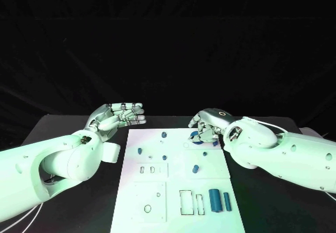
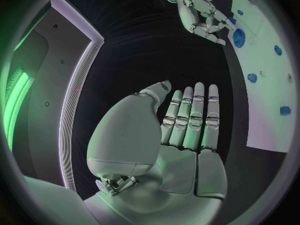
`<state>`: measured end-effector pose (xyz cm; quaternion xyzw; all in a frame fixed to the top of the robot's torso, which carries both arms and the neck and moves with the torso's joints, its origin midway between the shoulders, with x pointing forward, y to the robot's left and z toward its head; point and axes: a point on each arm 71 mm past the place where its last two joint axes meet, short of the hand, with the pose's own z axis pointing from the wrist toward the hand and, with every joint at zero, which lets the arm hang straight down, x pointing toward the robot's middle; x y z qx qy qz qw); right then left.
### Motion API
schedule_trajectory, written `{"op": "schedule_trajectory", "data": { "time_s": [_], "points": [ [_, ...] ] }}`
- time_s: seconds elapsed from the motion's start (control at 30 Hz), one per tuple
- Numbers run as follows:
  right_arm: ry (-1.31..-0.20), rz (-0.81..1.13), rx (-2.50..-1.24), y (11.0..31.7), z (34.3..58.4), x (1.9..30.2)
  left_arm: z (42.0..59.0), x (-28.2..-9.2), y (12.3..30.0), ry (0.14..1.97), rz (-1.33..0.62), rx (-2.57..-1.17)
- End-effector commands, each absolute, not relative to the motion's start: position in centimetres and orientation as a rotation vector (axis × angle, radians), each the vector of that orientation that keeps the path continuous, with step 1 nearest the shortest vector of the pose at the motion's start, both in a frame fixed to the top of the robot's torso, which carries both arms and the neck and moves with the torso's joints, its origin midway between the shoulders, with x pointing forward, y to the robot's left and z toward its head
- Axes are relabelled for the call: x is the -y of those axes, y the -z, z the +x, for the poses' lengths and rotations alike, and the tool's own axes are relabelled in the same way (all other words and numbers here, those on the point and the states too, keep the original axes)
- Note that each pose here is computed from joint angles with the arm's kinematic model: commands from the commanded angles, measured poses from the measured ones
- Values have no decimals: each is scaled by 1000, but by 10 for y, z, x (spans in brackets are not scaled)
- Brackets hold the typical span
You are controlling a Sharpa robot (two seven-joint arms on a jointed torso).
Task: Assemble the parts on the task board
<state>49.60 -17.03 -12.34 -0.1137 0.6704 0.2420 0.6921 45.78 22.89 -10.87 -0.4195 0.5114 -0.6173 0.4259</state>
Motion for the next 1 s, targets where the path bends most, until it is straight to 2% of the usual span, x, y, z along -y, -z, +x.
{"op": "schedule_trajectory", "data": {
  "time_s": [0.03, 0.43, 1.0],
  "points": [
    [-528, -176, -1619, 130, 498, 182, 458, -226, 108, 1574, -1037, -1282],
    [-444, -124, -1677, 137, 508, 203, 459, -225, 108, 1572, -1039, -1284],
    [-430, -88, -1688, 142, 521, 199, 458, -224, 108, 1576, -1038, -1287]
  ]
}}
